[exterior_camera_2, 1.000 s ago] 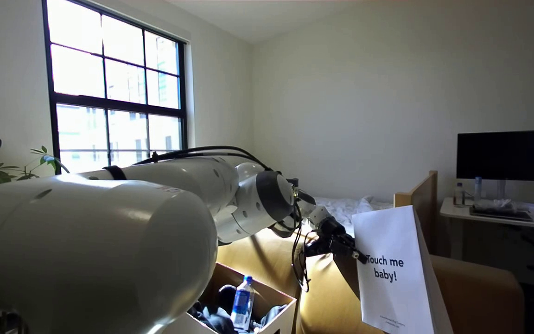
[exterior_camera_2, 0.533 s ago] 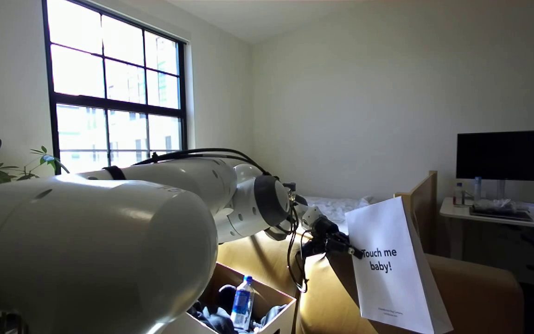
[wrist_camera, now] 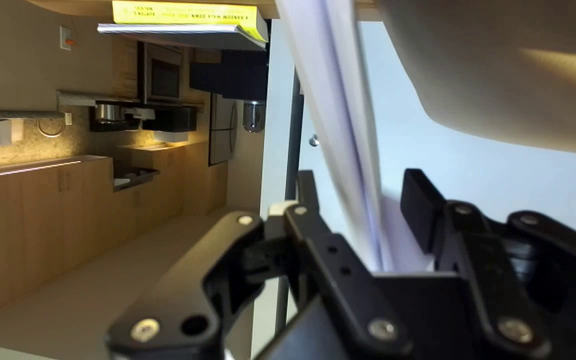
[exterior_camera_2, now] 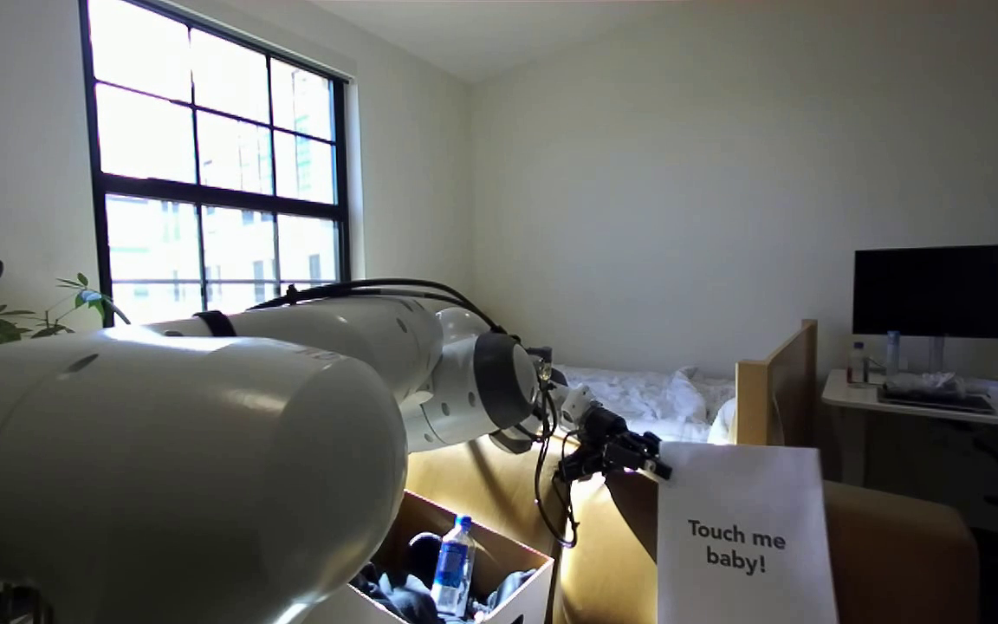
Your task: Remove the white paper bag from the box and put it on the couch
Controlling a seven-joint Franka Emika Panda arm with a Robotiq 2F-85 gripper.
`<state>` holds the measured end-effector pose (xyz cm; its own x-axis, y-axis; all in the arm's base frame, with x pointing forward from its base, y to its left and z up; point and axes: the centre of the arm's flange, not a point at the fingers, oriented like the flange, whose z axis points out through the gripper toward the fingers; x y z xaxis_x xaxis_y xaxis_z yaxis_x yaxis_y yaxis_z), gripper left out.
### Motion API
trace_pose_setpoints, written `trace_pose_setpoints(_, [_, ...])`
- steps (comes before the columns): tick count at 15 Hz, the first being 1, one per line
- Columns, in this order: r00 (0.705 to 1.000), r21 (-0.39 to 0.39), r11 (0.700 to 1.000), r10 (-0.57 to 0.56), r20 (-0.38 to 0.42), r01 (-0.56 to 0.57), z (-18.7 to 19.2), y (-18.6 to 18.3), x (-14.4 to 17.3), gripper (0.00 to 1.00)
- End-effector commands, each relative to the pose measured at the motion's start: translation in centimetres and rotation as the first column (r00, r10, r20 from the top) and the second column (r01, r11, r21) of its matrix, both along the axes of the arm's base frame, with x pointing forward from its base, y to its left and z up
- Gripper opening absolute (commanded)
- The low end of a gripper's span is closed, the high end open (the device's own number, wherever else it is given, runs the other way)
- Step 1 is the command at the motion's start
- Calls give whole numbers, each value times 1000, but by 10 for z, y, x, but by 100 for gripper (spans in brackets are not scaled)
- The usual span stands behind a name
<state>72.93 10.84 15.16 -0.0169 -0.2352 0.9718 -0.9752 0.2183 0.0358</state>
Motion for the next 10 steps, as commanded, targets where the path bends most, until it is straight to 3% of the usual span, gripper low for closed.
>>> trace_pose_setpoints(1, [988,43,987,151,23,-152,-39,27,16,79])
trace_pose_setpoints(5, [984,37,984,176,21,-176,-39,27,16,100])
trace_pose_setpoints(8, [982,22,982,189,18,-189,-25,23,19,100])
trace_pose_setpoints(10, [978,-29,977,211,5,-210,8,24,17,100])
